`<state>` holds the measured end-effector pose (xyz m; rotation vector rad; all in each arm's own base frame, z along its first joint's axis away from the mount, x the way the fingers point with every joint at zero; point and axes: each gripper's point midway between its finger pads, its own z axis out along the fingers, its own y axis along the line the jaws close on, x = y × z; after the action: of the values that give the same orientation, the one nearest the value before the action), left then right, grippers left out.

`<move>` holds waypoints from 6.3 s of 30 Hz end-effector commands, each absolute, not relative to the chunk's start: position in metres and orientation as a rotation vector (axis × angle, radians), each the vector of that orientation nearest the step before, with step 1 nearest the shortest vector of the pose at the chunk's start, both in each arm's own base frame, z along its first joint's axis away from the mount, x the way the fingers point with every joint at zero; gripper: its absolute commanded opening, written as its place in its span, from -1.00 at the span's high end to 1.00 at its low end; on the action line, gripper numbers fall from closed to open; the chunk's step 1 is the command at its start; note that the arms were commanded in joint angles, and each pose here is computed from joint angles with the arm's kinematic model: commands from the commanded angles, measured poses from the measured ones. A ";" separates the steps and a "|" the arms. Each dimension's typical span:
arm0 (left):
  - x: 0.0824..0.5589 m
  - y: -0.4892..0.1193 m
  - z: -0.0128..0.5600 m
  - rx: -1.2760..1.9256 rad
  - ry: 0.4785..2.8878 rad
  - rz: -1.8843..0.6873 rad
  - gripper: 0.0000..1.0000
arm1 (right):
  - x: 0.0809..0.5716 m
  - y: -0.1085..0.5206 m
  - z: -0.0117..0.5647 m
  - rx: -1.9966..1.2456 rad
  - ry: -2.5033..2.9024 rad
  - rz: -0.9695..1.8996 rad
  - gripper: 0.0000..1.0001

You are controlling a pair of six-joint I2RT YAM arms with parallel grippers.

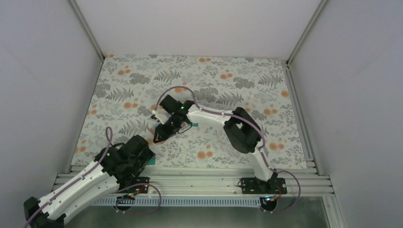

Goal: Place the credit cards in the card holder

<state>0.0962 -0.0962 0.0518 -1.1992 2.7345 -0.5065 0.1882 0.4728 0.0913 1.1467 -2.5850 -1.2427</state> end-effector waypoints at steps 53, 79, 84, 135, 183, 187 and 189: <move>0.101 -0.047 0.015 -1.898 2.207 -0.250 -0.46 | 0.125 0.494 -0.004 1.308 -2.333 -1.078 0.83; 0.114 -0.058 -0.004 -1.829 2.198 -0.438 0.29 | 0.116 0.494 -0.012 1.276 -2.296 -1.054 0.84; 0.123 -0.058 0.008 -1.771 2.183 -0.475 0.42 | 0.114 0.494 -0.015 1.258 -2.286 -1.055 0.84; 0.138 -0.070 0.071 -1.604 2.248 -0.508 0.41 | 0.115 0.507 -0.013 1.219 -2.253 -1.088 0.89; 0.134 -0.105 0.014 -1.534 2.427 -0.655 -0.35 | 0.181 0.490 0.022 0.970 -2.389 -1.239 0.83; 0.133 -0.106 0.010 -1.537 2.445 -0.634 -0.40 | 0.179 0.492 0.024 0.958 -2.362 -1.265 0.84; 0.131 -0.104 0.008 -1.542 2.452 -0.614 -0.41 | 0.176 0.492 0.024 0.954 -2.339 -1.278 0.83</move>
<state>0.1472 -0.1117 0.0256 -1.5291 2.3683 -0.7201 0.1735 0.4910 0.0190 0.9547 -2.3324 -1.2583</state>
